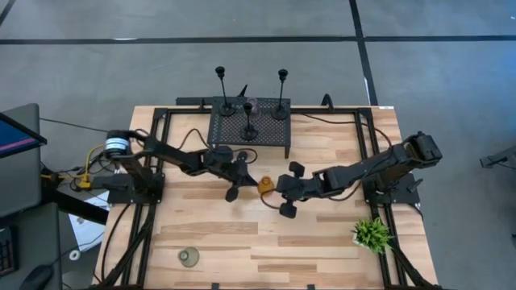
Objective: Pick & Place candle stick holders
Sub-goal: Put the orange glass candle holder on the shelf
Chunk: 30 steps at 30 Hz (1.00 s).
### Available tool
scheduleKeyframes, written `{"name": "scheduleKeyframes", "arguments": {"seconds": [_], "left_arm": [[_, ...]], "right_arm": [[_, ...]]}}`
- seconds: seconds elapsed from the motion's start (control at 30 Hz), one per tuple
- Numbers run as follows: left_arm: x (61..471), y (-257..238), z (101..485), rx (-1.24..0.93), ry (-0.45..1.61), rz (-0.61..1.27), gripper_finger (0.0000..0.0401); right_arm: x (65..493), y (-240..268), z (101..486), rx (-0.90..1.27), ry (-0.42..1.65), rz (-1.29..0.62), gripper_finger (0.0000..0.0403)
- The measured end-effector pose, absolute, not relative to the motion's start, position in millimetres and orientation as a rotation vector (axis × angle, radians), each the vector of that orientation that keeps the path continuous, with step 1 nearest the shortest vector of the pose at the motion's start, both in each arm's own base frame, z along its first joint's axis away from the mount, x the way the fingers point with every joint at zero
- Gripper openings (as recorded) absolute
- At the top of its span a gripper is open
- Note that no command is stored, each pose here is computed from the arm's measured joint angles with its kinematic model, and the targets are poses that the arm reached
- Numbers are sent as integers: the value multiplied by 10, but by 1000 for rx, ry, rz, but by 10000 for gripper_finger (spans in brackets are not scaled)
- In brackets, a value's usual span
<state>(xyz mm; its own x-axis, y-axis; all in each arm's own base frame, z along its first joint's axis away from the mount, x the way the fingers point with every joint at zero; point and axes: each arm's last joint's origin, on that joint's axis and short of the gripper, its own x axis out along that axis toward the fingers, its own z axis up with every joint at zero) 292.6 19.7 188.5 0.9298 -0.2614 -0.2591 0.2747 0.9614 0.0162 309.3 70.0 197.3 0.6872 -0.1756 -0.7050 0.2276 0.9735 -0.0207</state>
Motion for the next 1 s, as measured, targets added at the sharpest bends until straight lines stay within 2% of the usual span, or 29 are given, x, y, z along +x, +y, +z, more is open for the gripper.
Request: {"name": "scheduleKeyframes", "arguments": {"seconds": [0.17,0.37,0.63,1.0], "left_arm": [[2774,181,2018,56,312,-281,4],[2703,173,2087,76,324,-285,6],[2692,172,2070,71,344,-286,6],[2680,172,2050,89,367,-292,7]], "right_arm": [[3146,715,1697,56,840,-238,2],[3180,645,1614,68,860,-273,28],[3199,560,1612,126,846,-335,101],[3193,564,1605,147,850,-346,227]]}}
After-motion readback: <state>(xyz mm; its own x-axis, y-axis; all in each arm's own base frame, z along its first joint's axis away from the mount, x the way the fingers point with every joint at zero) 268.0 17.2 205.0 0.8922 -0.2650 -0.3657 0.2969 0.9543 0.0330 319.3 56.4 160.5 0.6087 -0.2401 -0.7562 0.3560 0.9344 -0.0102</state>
